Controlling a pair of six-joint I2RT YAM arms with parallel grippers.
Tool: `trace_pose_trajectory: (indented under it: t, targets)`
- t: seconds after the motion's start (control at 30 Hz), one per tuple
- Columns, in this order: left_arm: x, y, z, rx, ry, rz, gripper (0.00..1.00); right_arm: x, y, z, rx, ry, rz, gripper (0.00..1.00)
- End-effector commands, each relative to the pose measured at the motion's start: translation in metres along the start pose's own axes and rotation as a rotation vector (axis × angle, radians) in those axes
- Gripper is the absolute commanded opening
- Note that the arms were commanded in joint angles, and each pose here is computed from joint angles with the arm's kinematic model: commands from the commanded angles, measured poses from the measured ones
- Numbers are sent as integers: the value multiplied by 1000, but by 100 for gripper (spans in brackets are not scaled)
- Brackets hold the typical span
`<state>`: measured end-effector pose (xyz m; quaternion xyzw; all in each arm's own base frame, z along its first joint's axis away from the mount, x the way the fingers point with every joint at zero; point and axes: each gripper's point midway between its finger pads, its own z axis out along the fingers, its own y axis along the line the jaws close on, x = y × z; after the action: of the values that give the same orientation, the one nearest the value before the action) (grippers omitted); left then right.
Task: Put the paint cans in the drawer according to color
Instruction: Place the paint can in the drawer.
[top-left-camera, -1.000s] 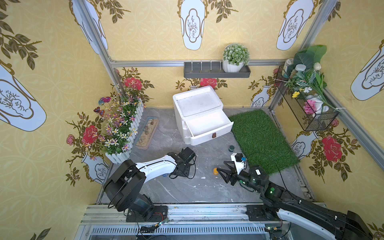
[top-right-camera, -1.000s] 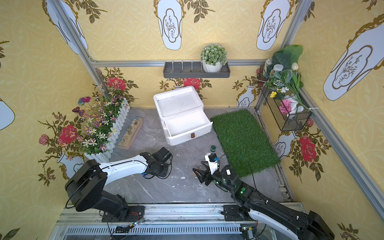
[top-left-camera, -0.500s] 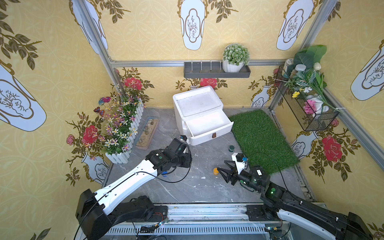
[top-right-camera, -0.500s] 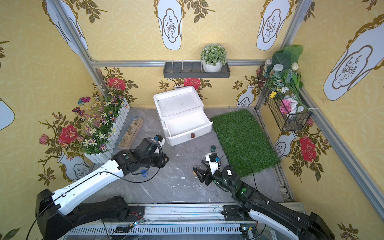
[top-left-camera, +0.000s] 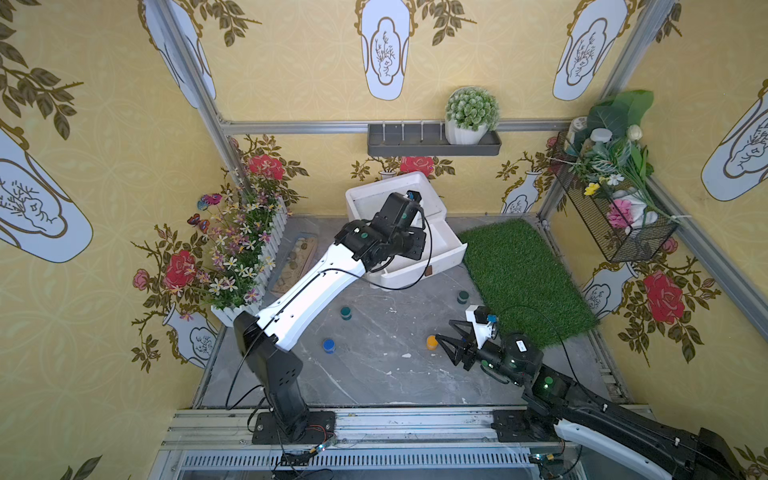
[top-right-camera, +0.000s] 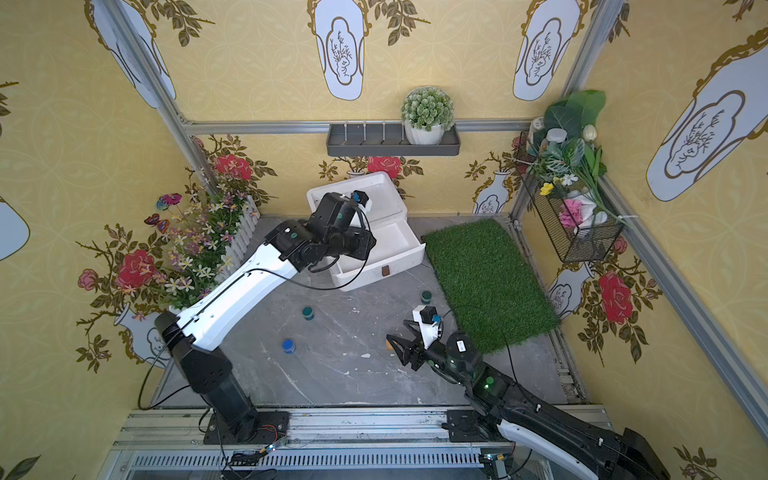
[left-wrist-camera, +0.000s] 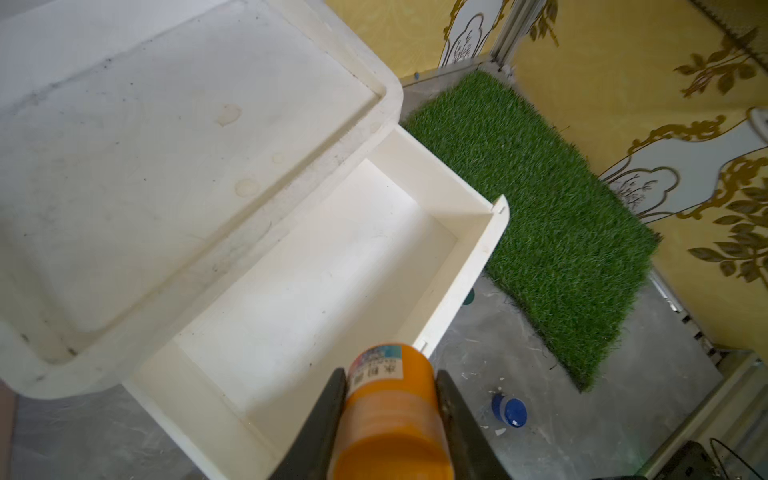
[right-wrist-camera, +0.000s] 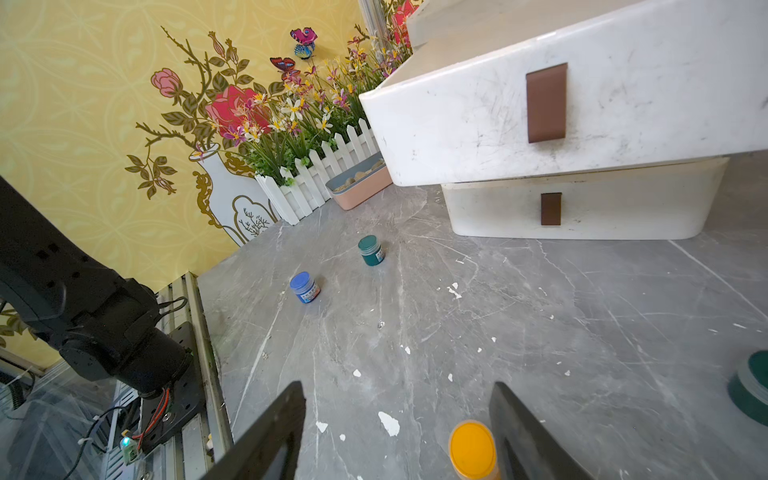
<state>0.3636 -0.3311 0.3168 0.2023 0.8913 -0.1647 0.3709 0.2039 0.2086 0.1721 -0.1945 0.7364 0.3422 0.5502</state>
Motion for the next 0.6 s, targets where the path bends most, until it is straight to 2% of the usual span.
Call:
trace_pose_trajectory:
  t: [0.0,0.13,0.33,0.57]
  targets:
    - [14,10,16,-74,135,100,28,-4,-1,0,7,-22,1,71]
    - [15,8,40,-77,218,141,29,-7,-2,-2,12,-32,3,71]
    - [12,17,66,-33,239,99,30,-6,-1,-2,9,-30,4,71]
    - [26,19,95,-16,285,109,32,-5,-3,-1,16,-29,3,71]
